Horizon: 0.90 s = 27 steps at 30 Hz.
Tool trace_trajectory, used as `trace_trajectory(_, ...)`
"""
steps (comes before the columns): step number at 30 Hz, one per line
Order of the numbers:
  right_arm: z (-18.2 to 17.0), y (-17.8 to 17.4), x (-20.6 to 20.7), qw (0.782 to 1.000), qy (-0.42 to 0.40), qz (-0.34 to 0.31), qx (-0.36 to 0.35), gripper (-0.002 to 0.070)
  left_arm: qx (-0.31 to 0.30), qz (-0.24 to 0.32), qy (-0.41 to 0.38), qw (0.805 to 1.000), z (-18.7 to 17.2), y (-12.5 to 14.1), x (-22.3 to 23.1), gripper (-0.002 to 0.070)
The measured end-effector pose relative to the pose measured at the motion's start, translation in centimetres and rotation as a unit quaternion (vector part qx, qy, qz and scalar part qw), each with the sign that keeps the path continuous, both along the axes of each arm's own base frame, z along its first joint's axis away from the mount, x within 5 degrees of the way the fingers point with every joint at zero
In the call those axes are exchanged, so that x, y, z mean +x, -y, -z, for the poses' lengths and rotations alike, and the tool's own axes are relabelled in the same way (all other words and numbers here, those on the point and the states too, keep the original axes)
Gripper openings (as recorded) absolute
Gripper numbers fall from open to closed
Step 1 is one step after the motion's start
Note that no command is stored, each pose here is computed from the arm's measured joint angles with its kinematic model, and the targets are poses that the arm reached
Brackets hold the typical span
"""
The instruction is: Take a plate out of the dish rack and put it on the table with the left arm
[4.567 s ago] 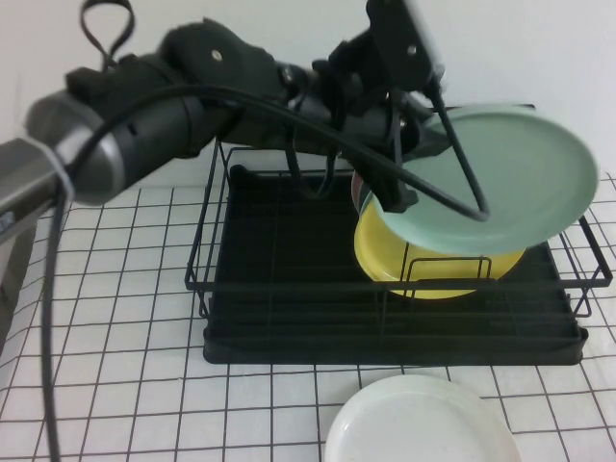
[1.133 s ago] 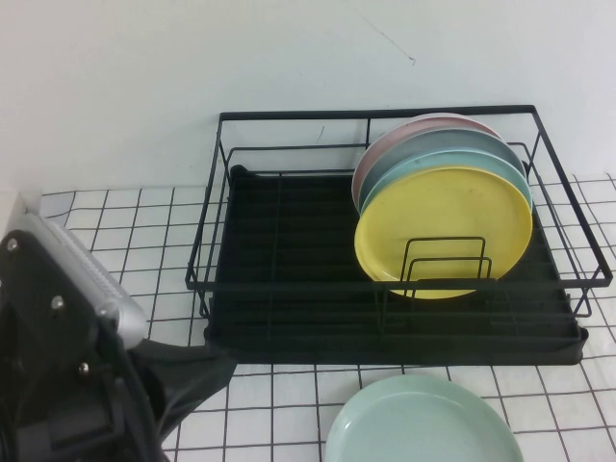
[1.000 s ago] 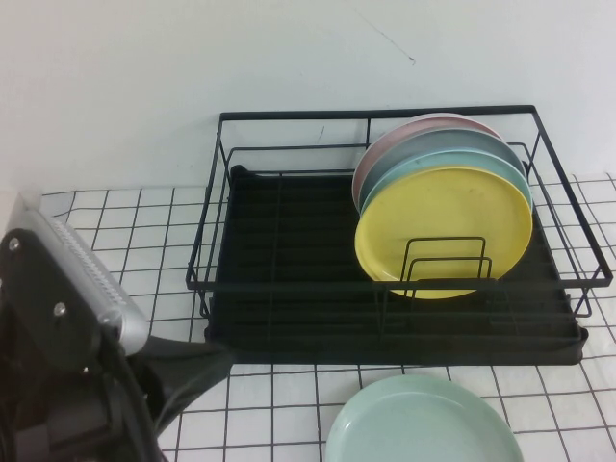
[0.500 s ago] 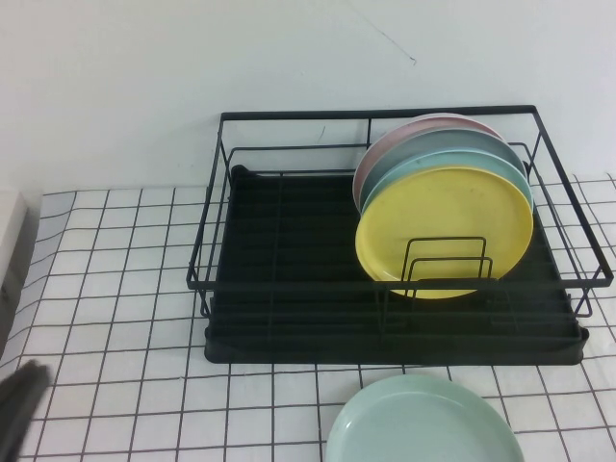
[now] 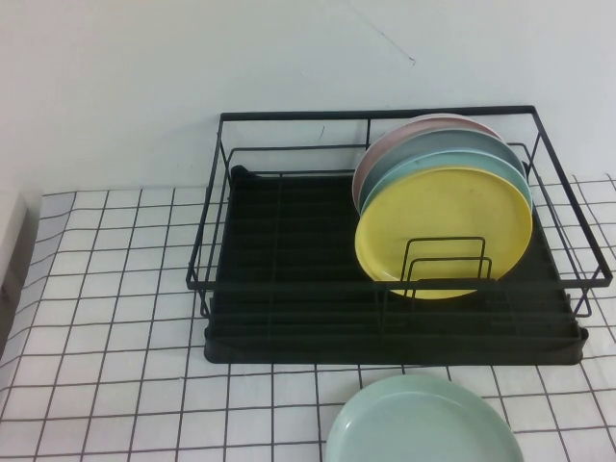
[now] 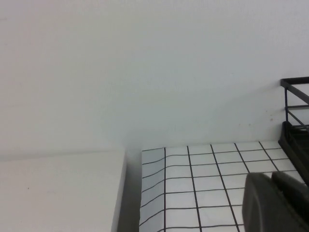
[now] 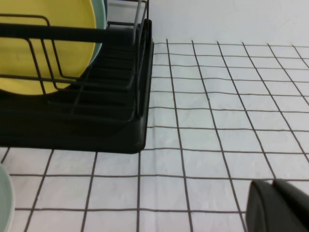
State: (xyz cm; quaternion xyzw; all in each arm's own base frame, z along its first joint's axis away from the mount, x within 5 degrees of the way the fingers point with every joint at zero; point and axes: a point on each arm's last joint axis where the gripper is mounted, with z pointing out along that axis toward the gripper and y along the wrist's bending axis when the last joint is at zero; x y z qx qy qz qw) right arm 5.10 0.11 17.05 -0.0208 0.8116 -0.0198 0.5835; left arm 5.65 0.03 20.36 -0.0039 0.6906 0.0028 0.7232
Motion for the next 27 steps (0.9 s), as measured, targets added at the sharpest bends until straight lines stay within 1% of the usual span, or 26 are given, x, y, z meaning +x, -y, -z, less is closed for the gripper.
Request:
trace_trajectory(3, 0.0, 0.0, 0.0, 1.0, 0.0, 0.0, 0.0, -0.0001, -0.002, 0.001, -0.008, 1.0, 0.2, 0.0, 0.0, -0.0001)
trace_trajectory(8, 0.0, 0.0, 0.0, 1.0, 0.0, 0.0, 0.0, -0.0001, 0.008, 0.012, -0.073, 0.997, 1.3, 0.2, -0.1, -0.0002)
trace_trajectory(14, 0.0, 0.0, 0.0, 1.0, 0.0, 0.0, 0.0, -0.0001, 0.018, 0.025, -0.15, 0.988, 2.7, 0.4, -0.3, -0.0002)
trace_trajectory(27, 0.0, 0.0, 0.0, 1.0, 0.0, 0.0, 0.0, -0.0001, 0.02, 0.025, -0.155, 0.987, 2.8, 0.4, -0.4, -0.0002)
